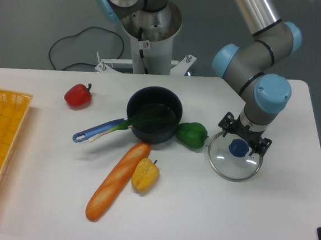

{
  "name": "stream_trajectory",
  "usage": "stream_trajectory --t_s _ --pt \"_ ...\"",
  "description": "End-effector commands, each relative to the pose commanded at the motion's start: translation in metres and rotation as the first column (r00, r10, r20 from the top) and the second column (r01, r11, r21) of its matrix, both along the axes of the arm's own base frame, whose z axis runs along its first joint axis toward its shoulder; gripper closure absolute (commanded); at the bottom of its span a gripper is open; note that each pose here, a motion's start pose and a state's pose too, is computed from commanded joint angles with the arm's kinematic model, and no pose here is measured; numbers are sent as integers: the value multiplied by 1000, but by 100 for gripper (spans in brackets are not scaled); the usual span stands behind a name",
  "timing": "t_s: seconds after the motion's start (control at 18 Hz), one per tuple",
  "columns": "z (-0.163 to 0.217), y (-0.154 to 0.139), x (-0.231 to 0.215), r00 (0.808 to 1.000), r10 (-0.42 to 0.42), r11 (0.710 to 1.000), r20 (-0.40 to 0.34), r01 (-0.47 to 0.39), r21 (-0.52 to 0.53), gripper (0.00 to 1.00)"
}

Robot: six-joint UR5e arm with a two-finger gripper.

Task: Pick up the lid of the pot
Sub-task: 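Close the gripper around the blue knob of the glass lid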

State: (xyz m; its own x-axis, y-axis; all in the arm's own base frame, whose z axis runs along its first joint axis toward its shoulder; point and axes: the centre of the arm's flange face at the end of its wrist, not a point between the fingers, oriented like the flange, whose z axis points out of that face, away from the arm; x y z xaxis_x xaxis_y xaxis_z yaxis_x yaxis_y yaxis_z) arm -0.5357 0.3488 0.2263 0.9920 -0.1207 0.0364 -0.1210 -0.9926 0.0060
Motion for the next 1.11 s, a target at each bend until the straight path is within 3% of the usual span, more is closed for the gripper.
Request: stream_trajectory --t_s 0.94,1.11 --pt "-15 -1 -6 1000 11 1000 2 -11 -3 0" --pt "-17 -1 -6 1000 14 1000 6 -14 -5 4"
